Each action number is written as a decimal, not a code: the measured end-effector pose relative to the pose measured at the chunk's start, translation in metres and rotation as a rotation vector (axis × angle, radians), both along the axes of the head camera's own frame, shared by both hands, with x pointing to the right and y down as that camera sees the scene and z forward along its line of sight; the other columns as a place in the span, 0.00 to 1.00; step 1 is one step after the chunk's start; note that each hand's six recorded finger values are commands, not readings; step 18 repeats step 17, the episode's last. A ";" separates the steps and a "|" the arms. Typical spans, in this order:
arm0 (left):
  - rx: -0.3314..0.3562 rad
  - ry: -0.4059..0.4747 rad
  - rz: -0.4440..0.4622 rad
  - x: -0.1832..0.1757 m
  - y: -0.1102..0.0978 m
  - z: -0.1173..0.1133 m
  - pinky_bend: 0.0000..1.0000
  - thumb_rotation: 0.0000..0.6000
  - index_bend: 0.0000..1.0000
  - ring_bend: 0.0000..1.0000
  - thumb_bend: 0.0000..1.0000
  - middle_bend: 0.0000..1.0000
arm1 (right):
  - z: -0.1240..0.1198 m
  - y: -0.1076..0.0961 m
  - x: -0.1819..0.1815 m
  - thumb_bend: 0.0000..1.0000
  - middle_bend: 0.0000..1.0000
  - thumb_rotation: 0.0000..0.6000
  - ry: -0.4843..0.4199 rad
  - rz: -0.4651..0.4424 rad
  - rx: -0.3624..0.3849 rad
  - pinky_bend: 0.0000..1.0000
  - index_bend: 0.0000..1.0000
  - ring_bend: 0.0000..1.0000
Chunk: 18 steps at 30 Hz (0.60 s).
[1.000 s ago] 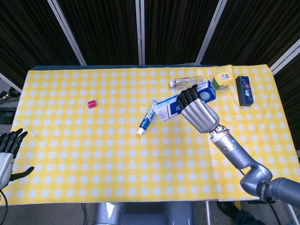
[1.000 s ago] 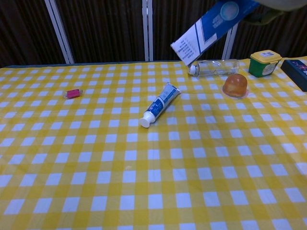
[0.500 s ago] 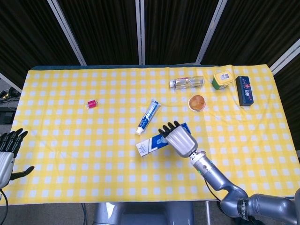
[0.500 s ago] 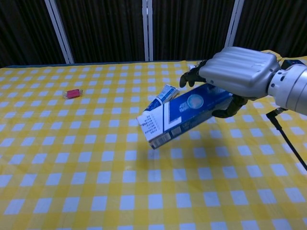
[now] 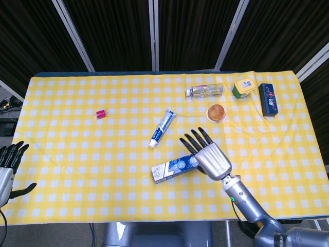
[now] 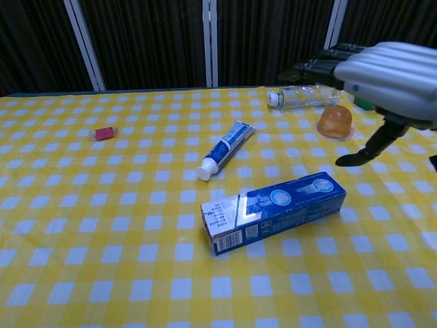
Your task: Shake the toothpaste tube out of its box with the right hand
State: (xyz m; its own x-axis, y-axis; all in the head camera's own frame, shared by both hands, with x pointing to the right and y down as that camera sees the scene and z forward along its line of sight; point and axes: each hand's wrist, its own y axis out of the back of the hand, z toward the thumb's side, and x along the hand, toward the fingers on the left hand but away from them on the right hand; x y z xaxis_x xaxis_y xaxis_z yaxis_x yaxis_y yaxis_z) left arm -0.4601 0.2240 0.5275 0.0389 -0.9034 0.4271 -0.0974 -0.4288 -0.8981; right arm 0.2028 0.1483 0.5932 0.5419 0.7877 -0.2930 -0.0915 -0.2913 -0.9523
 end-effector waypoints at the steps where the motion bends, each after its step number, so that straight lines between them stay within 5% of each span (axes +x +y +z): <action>1: 0.003 0.002 0.003 0.001 0.000 -0.001 0.00 1.00 0.00 0.00 0.00 0.00 | -0.004 0.000 0.014 0.00 0.09 1.00 -0.011 0.027 0.015 0.01 0.09 0.00; 10: 0.010 0.000 0.018 0.004 0.003 -0.002 0.00 1.00 0.00 0.00 0.00 0.00 | -0.032 0.019 0.121 0.00 0.01 1.00 0.061 0.139 0.183 0.00 0.07 0.00; 18: 0.018 0.001 0.019 0.005 0.005 -0.004 0.00 1.00 0.00 0.00 0.00 0.00 | -0.046 0.047 0.179 0.00 0.00 1.00 0.165 0.234 0.176 0.00 0.05 0.00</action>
